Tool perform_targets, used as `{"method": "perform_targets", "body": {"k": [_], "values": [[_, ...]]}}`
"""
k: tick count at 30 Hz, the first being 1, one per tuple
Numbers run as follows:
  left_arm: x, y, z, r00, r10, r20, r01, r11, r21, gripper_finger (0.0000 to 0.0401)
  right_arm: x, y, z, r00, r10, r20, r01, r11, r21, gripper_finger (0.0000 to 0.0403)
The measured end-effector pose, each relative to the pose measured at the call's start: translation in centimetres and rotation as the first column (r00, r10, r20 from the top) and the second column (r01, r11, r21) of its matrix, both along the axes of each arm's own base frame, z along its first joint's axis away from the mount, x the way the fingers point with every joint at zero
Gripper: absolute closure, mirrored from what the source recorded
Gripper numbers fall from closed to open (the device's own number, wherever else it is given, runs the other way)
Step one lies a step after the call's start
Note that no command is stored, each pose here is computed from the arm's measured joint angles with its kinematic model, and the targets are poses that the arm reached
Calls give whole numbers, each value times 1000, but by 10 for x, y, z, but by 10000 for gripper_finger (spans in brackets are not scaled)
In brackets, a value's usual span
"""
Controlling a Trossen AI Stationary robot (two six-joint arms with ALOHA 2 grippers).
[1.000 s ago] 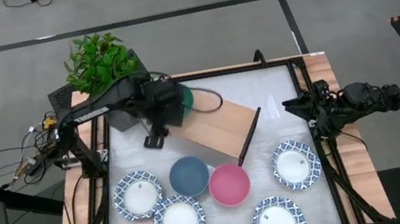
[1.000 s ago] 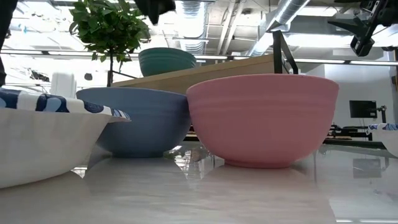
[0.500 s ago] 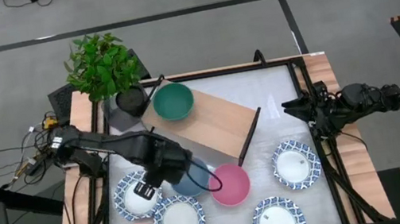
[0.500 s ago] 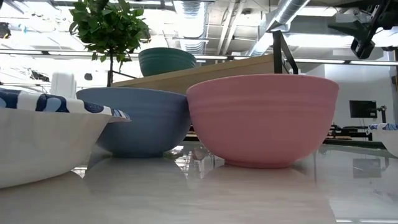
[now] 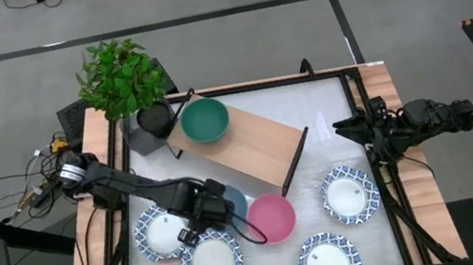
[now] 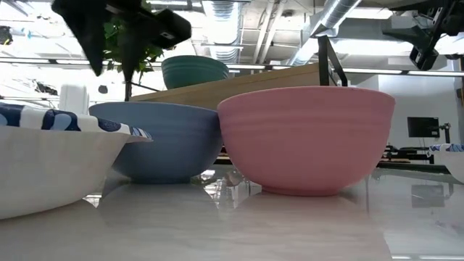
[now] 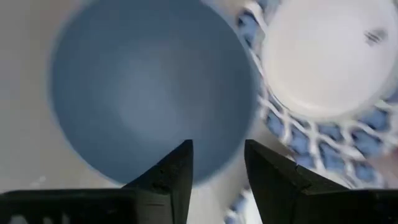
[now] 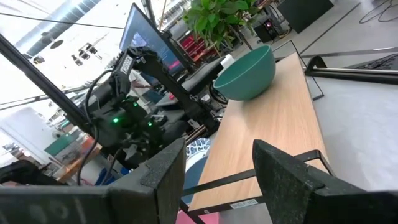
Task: Place and stack bowls onto a shelf
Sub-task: Stack the blue bowl on top of the green bowl on the shelf
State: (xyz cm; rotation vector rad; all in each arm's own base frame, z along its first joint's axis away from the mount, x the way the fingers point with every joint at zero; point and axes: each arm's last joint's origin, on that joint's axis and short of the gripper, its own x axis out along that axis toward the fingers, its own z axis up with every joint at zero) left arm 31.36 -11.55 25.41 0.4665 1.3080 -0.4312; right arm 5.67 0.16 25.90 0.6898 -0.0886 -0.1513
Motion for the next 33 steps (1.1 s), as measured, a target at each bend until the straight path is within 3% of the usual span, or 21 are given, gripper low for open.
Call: {"method": "perform_targets", "body": {"k": [5, 11, 21, 33], "values": [[-2, -10, -13, 997, -67, 35, 67, 998, -1, 272, 0, 0, 0, 1000, 4, 0, -4, 1000, 2, 191], [-10, -15, -29, 999, -49, -13, 48, 998, -28, 272, 0, 0, -2, 1000, 4, -17, -4, 1000, -2, 191], [-16, -16, -50, 1000, -22, -12, 22, 1000, 11, 274, 0, 0, -3, 999, 4, -33, -4, 1000, -6, 191], [-15, -15, -50, 1000, -12, 7, 12, 999, 51, 394, 0, 0, -3, 999, 5, -32, -5, 1000, 17, 191]]}}
